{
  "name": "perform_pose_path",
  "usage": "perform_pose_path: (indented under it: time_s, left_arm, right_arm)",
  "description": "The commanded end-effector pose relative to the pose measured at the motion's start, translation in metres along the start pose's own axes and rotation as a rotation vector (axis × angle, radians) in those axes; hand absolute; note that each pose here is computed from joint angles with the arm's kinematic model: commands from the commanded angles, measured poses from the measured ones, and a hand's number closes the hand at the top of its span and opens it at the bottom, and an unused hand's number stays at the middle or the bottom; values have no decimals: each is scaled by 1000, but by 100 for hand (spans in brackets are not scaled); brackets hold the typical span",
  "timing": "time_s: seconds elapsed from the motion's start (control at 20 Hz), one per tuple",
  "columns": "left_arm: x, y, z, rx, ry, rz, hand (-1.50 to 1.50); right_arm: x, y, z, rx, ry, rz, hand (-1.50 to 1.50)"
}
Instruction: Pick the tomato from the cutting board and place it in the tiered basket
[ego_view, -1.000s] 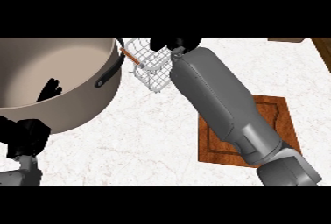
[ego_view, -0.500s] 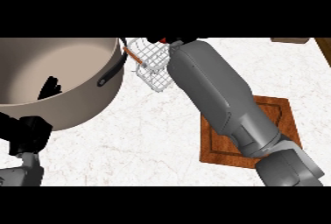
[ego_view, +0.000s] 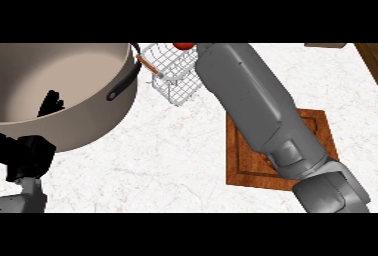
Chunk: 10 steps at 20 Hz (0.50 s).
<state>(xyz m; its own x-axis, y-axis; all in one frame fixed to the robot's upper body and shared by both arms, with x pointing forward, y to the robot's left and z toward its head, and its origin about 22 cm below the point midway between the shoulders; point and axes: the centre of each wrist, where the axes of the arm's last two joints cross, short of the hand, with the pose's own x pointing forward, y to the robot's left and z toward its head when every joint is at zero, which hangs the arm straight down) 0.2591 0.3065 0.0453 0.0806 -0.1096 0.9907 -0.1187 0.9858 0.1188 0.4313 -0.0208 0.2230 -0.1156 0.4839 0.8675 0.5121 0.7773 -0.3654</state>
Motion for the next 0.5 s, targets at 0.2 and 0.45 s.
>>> perform_pose_path:
  time_s: [0.2, 0.45]
  left_arm:
    - [-9, -7, 1, -118, 63, 2, 0]
    - [-17, -15, 18, -109, 55, -10, 0]
  right_arm:
    - [9, -38, -24, -190, 29, -252, -150]
    - [-27, -69, -43, -326, 58, -257, -150]
